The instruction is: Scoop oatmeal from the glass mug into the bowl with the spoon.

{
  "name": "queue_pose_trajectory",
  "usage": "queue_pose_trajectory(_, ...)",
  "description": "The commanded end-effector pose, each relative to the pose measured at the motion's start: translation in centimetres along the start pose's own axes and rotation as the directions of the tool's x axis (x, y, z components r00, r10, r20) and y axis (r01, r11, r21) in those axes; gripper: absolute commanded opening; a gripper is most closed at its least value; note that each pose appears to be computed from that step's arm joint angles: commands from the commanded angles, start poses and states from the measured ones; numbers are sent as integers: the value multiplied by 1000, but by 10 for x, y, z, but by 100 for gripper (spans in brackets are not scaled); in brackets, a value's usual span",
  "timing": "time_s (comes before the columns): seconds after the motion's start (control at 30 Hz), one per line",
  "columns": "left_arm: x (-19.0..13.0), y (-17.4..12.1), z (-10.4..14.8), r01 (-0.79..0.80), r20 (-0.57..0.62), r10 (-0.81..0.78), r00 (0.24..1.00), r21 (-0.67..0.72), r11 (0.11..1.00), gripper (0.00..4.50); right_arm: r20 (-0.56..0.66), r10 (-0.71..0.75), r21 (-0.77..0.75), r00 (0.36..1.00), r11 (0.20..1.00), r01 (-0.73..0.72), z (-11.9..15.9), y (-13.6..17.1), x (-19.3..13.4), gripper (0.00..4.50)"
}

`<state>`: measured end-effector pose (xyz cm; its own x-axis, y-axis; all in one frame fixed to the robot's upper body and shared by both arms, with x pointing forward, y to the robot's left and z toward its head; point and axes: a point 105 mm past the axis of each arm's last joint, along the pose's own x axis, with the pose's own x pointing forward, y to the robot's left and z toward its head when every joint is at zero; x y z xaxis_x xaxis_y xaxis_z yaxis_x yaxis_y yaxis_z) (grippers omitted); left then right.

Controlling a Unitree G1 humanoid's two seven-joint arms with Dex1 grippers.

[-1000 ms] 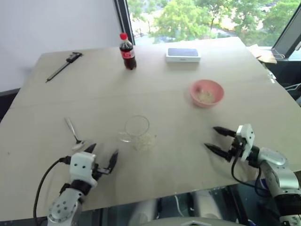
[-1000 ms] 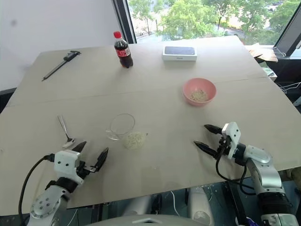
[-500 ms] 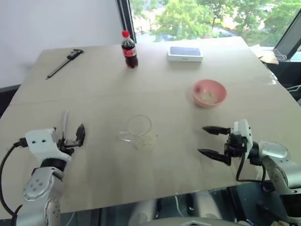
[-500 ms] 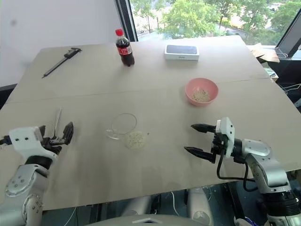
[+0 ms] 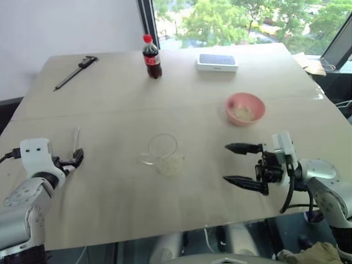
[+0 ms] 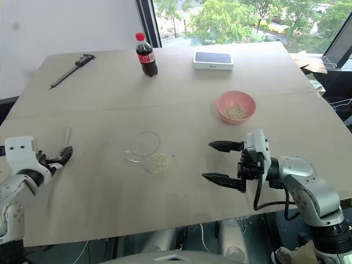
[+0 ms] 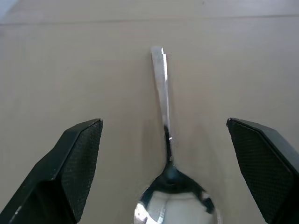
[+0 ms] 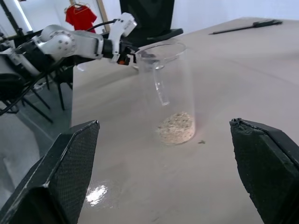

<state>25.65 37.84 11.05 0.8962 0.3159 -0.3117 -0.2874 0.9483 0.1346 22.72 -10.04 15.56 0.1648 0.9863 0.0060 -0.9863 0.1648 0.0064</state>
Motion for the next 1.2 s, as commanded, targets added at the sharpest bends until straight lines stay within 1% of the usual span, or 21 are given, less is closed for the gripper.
queue_pose_trajectory(0.03,8,2,-5,38,-42,-38,998,-2,999,444,26,-8,-35,1000,999,9,11,-2,1,450)
queue_pose_trajectory(0.17,17,-7,-36,134,-190,-127,974,23,991,444,21,-3,-43,1000,999,4,14,-3,1,450)
queue_pose_trajectory(0.23,18,-5,-42,144,-220,-139,966,6,990,444,20,-8,-48,1000,999,9,15,-5,0,450)
queue_pose_trajectory(0.27,19,-4,-43,144,-225,-141,964,-2,990,392,20,-10,-49,1000,999,11,15,-6,-1,450)
queue_pose_trajectory(0.3,19,-1,-45,141,-234,-137,962,-1,990,364,21,-12,-49,1000,999,13,16,-7,-2,450)
queue_pose_trajectory(0.33,19,1,-46,138,-243,-134,961,-3,990,322,21,-13,-50,1000,999,14,16,-7,-2,450)
queue_pose_trajectory(0.43,19,3,-51,134,-260,-135,956,-22,991,176,18,-11,-52,1000,999,12,16,-7,-2,450)
queue_pose_trajectory(0.47,18,3,-52,135,-263,-138,955,-29,990,136,17,-11,-52,1000,999,12,16,-7,-3,450)
queue_pose_trajectory(0.53,18,3,-53,132,-264,-142,954,-57,990,39,15,-10,-53,1000,999,11,16,-7,-3,450)
queue_pose_trajectory(0.57,17,3,-54,127,-262,-143,954,-78,989,3,14,-10,-54,1000,998,10,16,-7,-3,450)
queue_pose_trajectory(0.67,16,6,-54,114,-256,-131,958,-81,990,3,13,-8,-57,1000,998,9,17,-9,-3,450)
queue_pose_trajectory(0.73,16,8,-50,106,-231,-119,966,-66,992,3,13,-7,-58,1000,998,8,18,-10,-3,450)
queue_pose_trajectory(0.77,16,10,-44,91,-199,-100,975,-51,995,3,12,-7,-59,1000,998,8,18,-11,-3,450)
queue_pose_trajectory(0.83,17,11,-24,73,-104,-73,992,-2,997,3,13,-19,-61,1000,998,19,18,-15,-3,450)
queue_pose_trajectory(0.9,17,8,1,70,10,-70,997,3,998,3,6,-45,-63,999,997,46,18,-21,-2,450)
queue_pose_trajectory(0.93,16,7,9,70,47,-70,996,4,998,3,4,-53,-64,999,997,53,18,-23,-1,450)
queue_pose_trajectory(0.97,14,3,25,79,110,-82,990,34,996,3,9,-75,-67,997,995,76,20,-28,-1,450)
queue_pose_trajectory(1.03,10,-3,47,86,196,-100,975,79,993,3,22,-111,-65,994,991,113,24,-38,1,450)
queue_pose_trajectory(1.07,8,-6,62,82,249,-108,963,109,991,3,34,-133,-66,991,989,135,29,-44,2,450)
queue_pose_trajectory(1.1,4,-12,83,88,320,-119,940,112,990,3,62,-168,-56,984,984,172,38,-54,4,450)
queue_pose_trajectory(1.2,-12,-41,138,151,497,-226,838,187,971,3,136,-247,-26,959,967,253,66,-75,14,450)
